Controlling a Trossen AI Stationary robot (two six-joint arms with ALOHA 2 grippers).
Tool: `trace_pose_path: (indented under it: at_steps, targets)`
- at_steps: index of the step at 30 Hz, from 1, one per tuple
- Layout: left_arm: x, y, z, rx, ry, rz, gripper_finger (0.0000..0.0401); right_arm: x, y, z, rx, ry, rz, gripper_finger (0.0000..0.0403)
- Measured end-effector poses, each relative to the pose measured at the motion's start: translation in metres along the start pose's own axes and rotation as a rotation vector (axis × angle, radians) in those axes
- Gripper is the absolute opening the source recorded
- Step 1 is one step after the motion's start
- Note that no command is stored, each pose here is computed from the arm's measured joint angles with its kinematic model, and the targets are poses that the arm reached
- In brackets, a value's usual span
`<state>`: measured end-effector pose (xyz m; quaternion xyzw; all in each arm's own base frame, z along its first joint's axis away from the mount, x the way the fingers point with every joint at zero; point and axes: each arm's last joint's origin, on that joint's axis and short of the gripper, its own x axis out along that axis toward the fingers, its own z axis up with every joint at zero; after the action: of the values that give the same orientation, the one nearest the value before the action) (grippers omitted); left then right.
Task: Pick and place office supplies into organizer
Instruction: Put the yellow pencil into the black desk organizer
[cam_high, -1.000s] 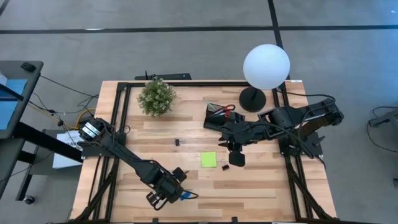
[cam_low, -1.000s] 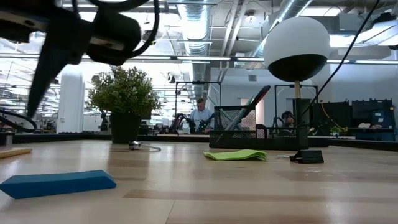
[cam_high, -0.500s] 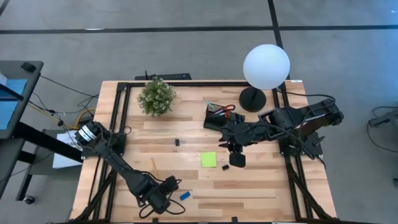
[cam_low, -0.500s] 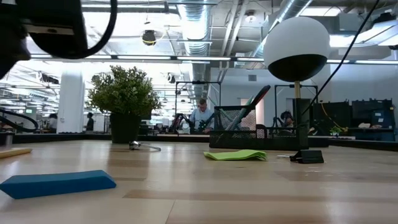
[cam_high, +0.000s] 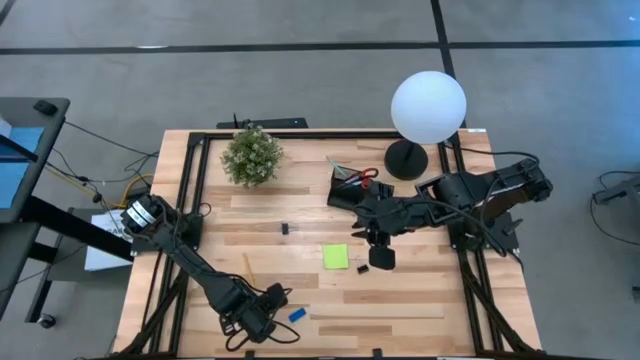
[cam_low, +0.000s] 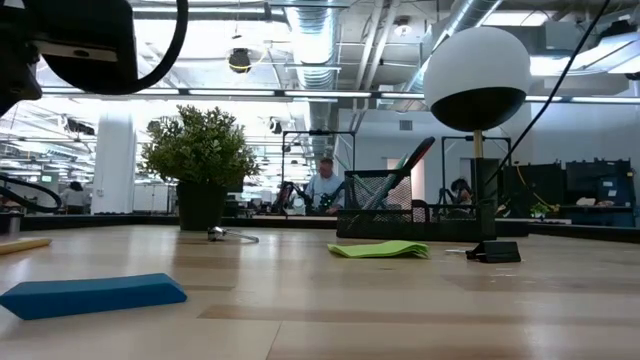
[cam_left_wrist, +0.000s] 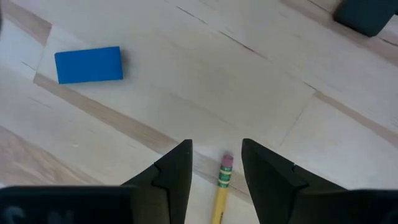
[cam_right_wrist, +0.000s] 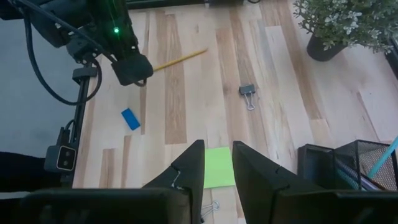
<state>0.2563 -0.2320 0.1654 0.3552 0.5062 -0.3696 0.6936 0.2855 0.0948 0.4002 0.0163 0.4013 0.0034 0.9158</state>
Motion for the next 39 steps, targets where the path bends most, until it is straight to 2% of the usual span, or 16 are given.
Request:
trace_pose_path:
  at_steps: [6,13,21,31,39]
  targets:
    - [0.004,-0.001,-0.002,-0.008,-0.006,0.002,0.0134,0.0,0.0,0.0,0.0,0.0,0.0,0.0076]
    - [0.016,-0.006,-0.017,-0.005,0.054,0.016,0.0134,0.0,0.0,0.0,0.0,0.0,0.0,0.0076]
    - [0.016,-0.004,-0.011,0.003,-0.006,0.039,0.0134,0.0,0.0,0.0,0.001,0.0,0.0,0.0076]
    - [0.016,-0.005,-0.011,-0.023,-0.004,0.01,0.0134,0.0,0.0,0.0,0.001,0.0,0.0,0.0076]
    - [0.016,-0.006,-0.012,0.0,-0.002,-0.009,0.0134,0.0,0.0,0.0,0.001,0.0,-0.001,0.0076]
